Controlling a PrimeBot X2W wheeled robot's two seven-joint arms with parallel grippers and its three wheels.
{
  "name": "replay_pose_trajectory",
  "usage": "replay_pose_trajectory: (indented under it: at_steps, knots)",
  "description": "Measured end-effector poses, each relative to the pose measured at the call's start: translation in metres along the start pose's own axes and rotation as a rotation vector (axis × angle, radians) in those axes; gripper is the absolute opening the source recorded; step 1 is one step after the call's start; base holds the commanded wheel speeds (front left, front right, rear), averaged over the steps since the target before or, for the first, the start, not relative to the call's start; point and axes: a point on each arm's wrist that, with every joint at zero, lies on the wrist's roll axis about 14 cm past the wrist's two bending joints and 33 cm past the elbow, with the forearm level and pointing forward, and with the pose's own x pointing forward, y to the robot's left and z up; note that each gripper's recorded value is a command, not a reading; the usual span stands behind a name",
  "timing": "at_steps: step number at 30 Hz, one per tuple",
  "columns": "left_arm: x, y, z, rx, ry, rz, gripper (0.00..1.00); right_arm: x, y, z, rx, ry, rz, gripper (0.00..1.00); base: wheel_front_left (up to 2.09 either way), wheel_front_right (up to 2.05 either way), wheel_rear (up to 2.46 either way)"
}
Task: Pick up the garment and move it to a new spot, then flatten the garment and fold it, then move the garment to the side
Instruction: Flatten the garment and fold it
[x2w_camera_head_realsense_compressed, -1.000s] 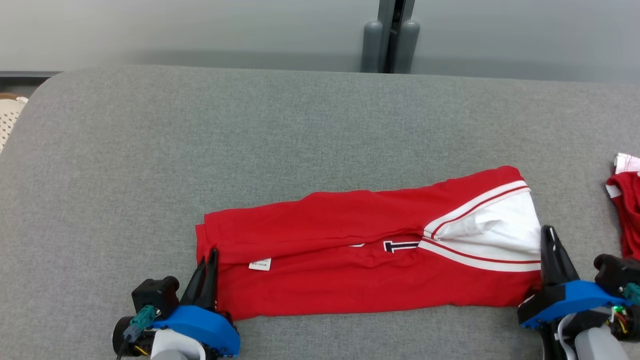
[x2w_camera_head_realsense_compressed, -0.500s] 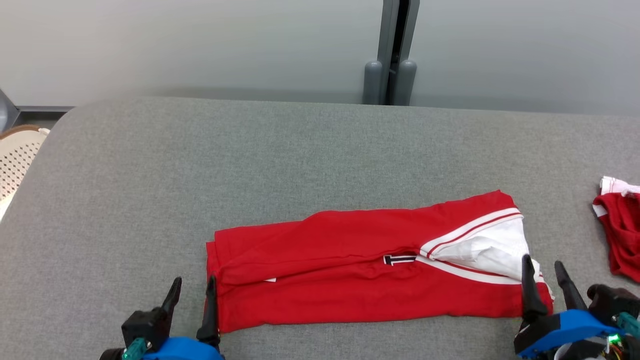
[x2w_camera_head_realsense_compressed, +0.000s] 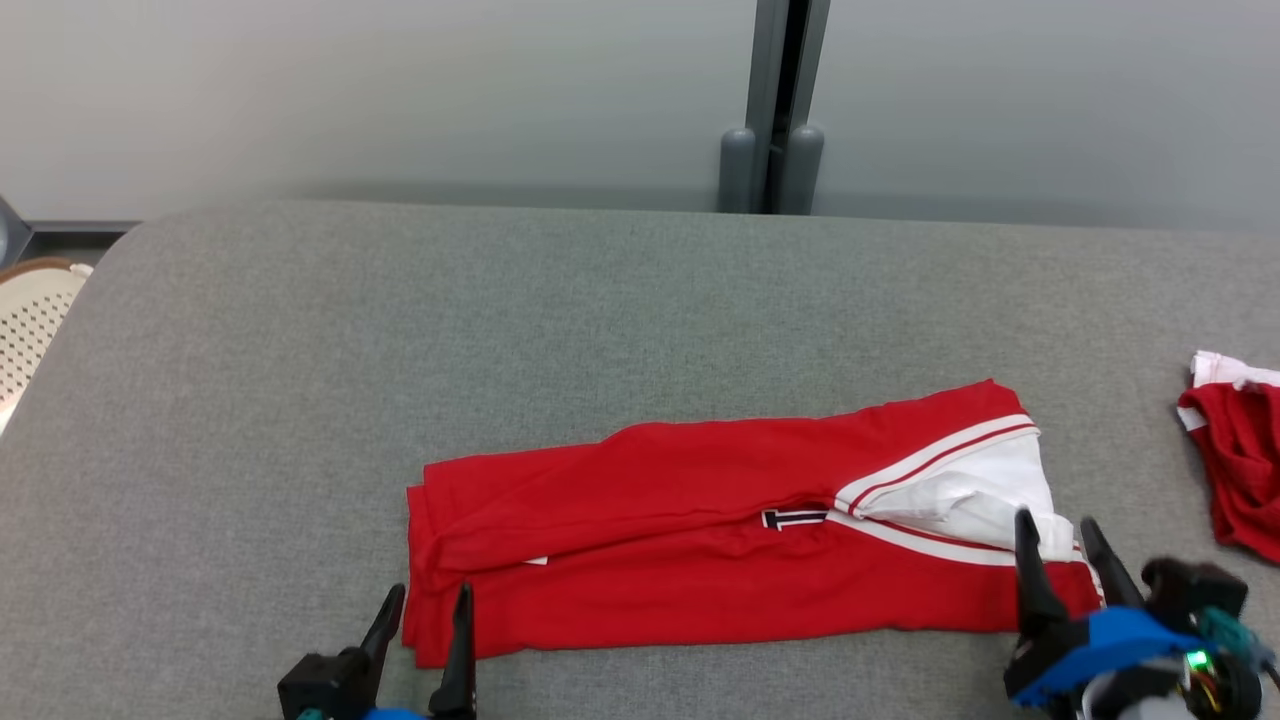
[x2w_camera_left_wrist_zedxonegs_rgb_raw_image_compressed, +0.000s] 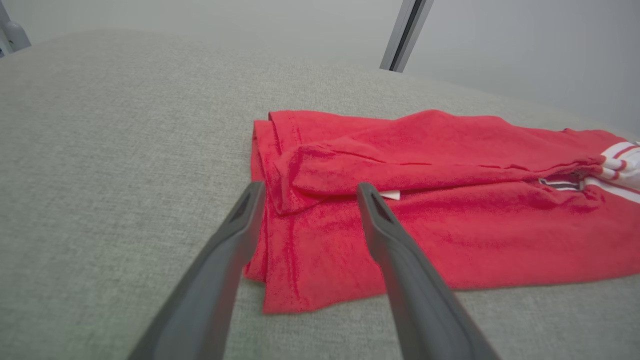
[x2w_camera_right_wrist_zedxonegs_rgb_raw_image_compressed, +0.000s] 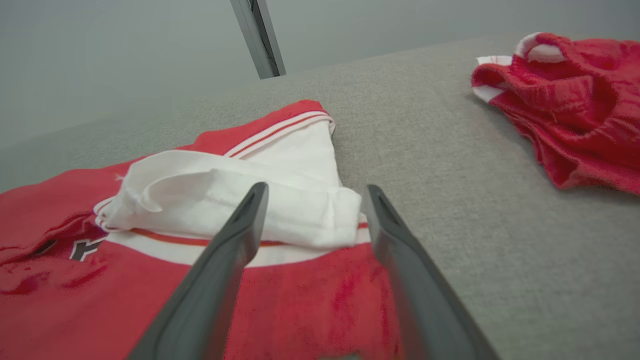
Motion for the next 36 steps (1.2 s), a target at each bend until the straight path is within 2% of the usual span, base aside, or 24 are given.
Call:
replay_pose_trajectory:
  at_steps: [4, 7, 10, 13, 21, 22, 23, 27, 31, 36]
  knots:
    - [0.010, -0.002, 0.005, 0.004, -0.006, -0.010, 1.00, 0.028, 0.013, 0.012, -0.038, -0.008, 0.031, 1.00, 0.00, 0.00, 0.00]
    - [0.013, 0.001, 0.003, -0.001, 0.003, -0.001, 1.00, 0.042, 0.013, 0.002, -0.062, 0.053, 0.024, 1.00, 0.00, 0.00, 0.00]
    - [0.013, 0.006, 0.000, -0.008, 0.012, 0.014, 1.00, 0.045, 0.009, -0.024, -0.128, 0.169, 0.023, 1.00, 0.00, 0.00, 0.00]
    - [0.012, 0.011, -0.002, -0.015, 0.020, 0.032, 1.00, 0.046, 0.003, -0.039, -0.117, 0.226, -0.003, 1.00, 0.00, 0.00, 0.00]
    - [0.013, 0.015, -0.006, -0.014, 0.035, 0.043, 1.00, 0.046, -0.007, -0.047, -0.109, 0.246, -0.041, 1.00, 0.00, 0.00, 0.00]
    - [0.014, 0.014, -0.007, -0.011, 0.037, 0.039, 1.00, 0.046, -0.007, -0.047, -0.107, 0.247, -0.041, 0.42, 0.00, 0.00, 0.00]
    - [0.015, 0.013, -0.007, -0.010, 0.038, 0.034, 1.00, 0.047, -0.006, -0.047, -0.109, 0.251, -0.038, 0.00, 0.00, 0.00, 0.00]
    - [0.021, 0.007, -0.002, -0.005, 0.027, 0.013, 1.00, 0.047, -0.007, -0.045, -0.118, 0.248, -0.036, 0.00, 0.00, 0.00, 0.00]
    - [0.024, 0.002, 0.002, -0.004, 0.015, -0.004, 1.00, 0.043, -0.016, -0.035, -0.069, 0.206, -0.082, 0.00, 0.00, 0.00, 0.00]
    - [0.024, -0.007, -0.003, 0.001, 0.031, -0.033, 1.00, 0.018, -0.079, -0.006, -0.060, 0.096, -0.243, 0.00, 0.00, 0.00, 0.00]
